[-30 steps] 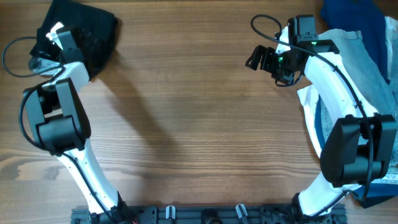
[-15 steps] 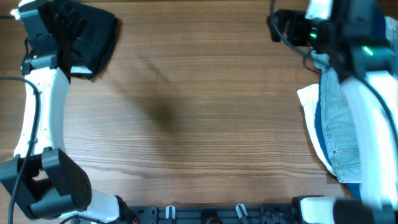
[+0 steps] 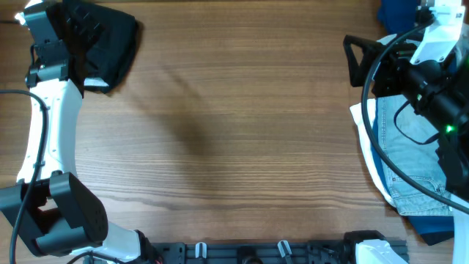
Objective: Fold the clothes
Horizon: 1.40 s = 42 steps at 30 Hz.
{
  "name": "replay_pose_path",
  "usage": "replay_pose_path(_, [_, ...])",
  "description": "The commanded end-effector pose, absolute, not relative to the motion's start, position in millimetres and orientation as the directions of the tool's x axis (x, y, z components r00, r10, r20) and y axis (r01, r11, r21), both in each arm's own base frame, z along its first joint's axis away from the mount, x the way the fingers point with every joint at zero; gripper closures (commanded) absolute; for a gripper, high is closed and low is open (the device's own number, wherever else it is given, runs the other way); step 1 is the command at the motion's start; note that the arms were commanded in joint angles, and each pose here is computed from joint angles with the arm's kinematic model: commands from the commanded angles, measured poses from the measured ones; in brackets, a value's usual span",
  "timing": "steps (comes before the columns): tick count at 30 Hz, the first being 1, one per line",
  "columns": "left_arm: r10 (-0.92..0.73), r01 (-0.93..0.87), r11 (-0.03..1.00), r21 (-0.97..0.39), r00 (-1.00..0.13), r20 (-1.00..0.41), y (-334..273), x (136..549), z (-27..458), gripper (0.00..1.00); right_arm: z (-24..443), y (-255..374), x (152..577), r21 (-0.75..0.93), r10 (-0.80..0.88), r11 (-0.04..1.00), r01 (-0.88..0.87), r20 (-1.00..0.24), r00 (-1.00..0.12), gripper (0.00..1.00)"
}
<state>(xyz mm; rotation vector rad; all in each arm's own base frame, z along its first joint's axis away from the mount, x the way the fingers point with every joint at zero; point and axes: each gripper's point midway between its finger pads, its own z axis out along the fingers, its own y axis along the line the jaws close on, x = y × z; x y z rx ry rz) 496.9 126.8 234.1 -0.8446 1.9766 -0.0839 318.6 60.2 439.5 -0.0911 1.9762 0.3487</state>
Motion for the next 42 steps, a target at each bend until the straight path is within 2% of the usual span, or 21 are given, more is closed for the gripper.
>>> replay_pose_path(1, [-0.601,-0.528,0.754,-0.391,-0.313,-0.735,127,498,229,0.00,434,57,319,0.177,0.071,0.962,-0.206,-0.897,-0.437,0.00])
replay_pose_path(4, [-0.601,-0.528,0.754,-0.391,-0.313,-0.735,127,498,229,0.00,420,53,315,0.174,0.068,0.969,-0.174,-0.869,-0.491,0.00])
replay_pose_path(8, [-0.601,-0.528,0.754,-0.391,-0.314,-0.735,127,498,229,0.00,411,47,318,0.148,0.053,0.978,-0.148,-0.859,-0.509,0.00])
replay_pose_path(16, [-0.601,-0.528,0.754,-0.391,-0.313,-0.735,127,498,229,0.00,408,38,299,0.039,-0.028,0.986,-0.162,-0.919,-0.393,0.00])
replay_pose_path(21, [-0.601,-0.528,0.754,-0.391,-0.313,-0.735,127,498,229,0.00,369,35,271,0.025,-0.021,0.987,-0.156,-0.958,-0.287,0.00])
replay_pose_path(27, [-0.601,-0.528,0.754,-0.391,-0.313,-0.735,127,498,229,0.00,329,27,261,0.006,-0.009,0.993,-0.118,-0.992,-0.124,0.00])
replay_pose_path(38, [-0.601,-0.528,0.754,-0.391,-0.314,-0.735,127,498,229,0.00,237,26,250,0.005,-0.004,0.993,-0.118,-0.997,-0.082,0.00])
replay_pose_path(42, [-0.601,-0.528,0.754,-0.391,-0.313,-0.735,127,498,229,0.00,222,25,246,0.007,-0.001,0.993,-0.117,-0.998,-0.068,0.00])
